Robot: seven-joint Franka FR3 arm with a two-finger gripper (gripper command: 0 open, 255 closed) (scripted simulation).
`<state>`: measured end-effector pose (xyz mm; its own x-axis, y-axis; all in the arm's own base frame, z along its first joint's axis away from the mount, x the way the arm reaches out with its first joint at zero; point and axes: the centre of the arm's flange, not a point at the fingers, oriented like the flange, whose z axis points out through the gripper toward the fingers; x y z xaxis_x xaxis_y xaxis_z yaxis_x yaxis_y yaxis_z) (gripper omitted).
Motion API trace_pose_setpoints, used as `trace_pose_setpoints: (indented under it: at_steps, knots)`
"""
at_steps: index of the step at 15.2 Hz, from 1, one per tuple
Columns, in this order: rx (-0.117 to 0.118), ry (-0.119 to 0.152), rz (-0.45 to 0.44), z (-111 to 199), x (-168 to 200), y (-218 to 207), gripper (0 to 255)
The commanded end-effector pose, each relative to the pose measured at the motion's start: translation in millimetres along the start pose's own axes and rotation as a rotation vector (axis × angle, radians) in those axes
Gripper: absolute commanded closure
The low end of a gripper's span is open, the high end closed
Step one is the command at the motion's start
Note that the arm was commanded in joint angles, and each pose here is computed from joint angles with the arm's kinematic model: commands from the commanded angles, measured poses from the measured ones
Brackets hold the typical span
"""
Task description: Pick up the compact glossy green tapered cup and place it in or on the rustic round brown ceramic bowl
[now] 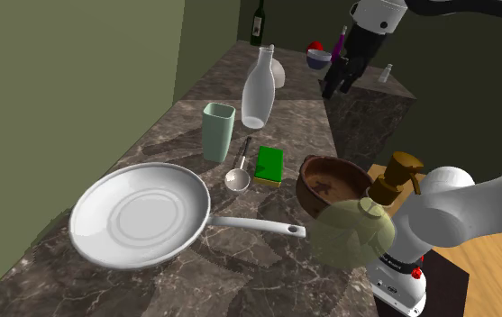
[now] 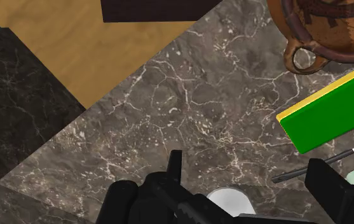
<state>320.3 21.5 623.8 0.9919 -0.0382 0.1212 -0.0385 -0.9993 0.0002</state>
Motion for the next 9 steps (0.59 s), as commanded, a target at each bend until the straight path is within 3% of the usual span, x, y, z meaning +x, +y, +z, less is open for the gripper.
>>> trace_pose_setpoints:
  at_steps: [1,9]
  knots:
    - [0.0,0.0,0.0,0.0,0.0,0.0,0]
    - [-0.003,-0.046,0.019,13.0,52.6,-94.8,0]
